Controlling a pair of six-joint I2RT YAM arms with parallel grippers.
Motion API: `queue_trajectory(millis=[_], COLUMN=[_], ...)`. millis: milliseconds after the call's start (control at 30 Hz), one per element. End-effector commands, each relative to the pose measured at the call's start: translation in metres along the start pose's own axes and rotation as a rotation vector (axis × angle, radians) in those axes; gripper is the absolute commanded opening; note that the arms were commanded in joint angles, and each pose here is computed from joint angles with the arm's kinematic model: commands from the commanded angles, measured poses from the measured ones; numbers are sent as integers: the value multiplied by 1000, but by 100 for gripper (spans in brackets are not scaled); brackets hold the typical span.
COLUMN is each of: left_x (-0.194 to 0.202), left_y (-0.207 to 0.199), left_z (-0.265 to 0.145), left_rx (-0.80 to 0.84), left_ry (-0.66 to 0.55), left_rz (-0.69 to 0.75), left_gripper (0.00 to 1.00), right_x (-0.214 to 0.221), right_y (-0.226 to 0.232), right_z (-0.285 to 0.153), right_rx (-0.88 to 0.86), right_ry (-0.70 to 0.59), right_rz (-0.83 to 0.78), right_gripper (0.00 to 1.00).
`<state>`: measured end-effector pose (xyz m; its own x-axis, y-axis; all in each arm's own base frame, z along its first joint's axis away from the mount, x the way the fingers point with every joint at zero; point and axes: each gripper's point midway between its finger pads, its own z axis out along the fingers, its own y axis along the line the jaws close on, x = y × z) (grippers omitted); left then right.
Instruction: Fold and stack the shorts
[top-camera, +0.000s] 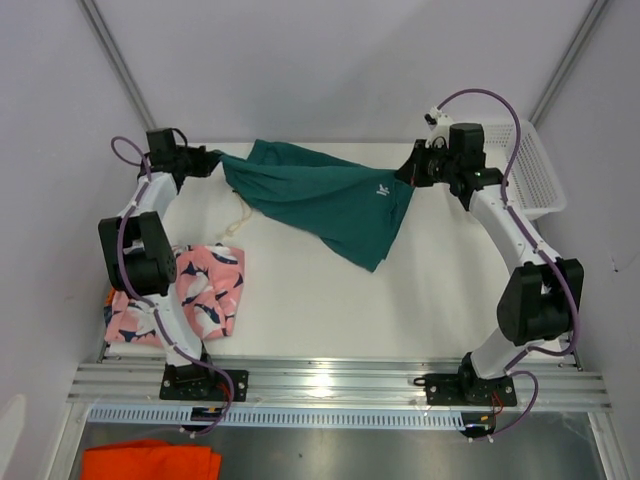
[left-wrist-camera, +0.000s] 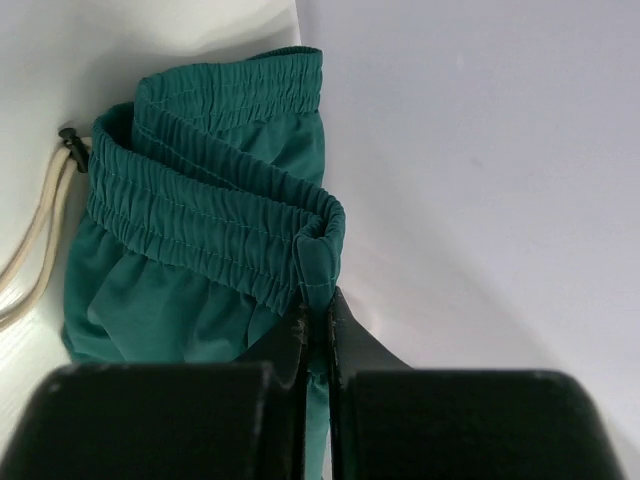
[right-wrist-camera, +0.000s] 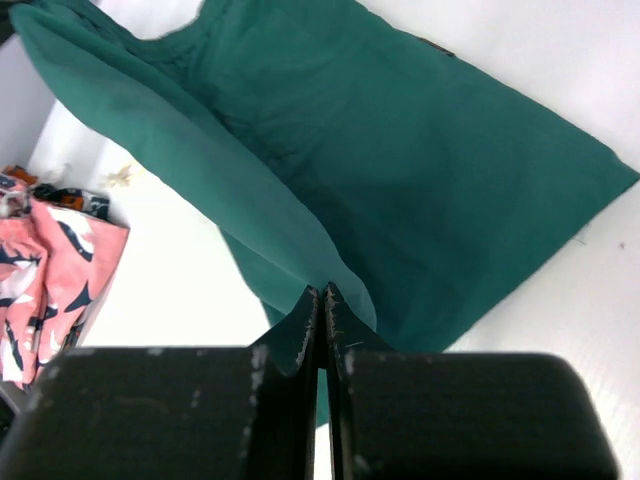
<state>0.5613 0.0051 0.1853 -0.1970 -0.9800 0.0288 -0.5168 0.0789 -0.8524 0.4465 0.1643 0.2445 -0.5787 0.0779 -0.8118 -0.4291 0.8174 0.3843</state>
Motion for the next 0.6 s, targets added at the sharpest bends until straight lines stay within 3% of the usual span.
queue_trajectory(millis=[0, 67, 167, 200, 233, 567], left_x=[11, 21, 34, 38, 43, 76], left_y=[-42, -53, -19, -32, -10, 27], left_z=[-41, -65, -78, -99, -100, -186], left_rx=[137, 172, 140, 187, 151, 170], left_ry=[0, 16, 28, 17, 19, -23], left_rz=[49, 65, 38, 53, 44, 115], left_gripper=[0, 0, 0, 0, 0, 0], right_x=[-37, -37, -35, -32, -26, 38], right_y=[31, 42, 70, 80, 92, 154], right_z=[-35, -50, -86, -94, -113, -210], right_rx=[-73, -83, -108, -120, -132, -227], right_ry=[-150, -170, -213, -220, -241, -306], right_rz=[-79, -96, -141, -157, -173, -217], right_gripper=[0, 0, 0, 0, 0, 0])
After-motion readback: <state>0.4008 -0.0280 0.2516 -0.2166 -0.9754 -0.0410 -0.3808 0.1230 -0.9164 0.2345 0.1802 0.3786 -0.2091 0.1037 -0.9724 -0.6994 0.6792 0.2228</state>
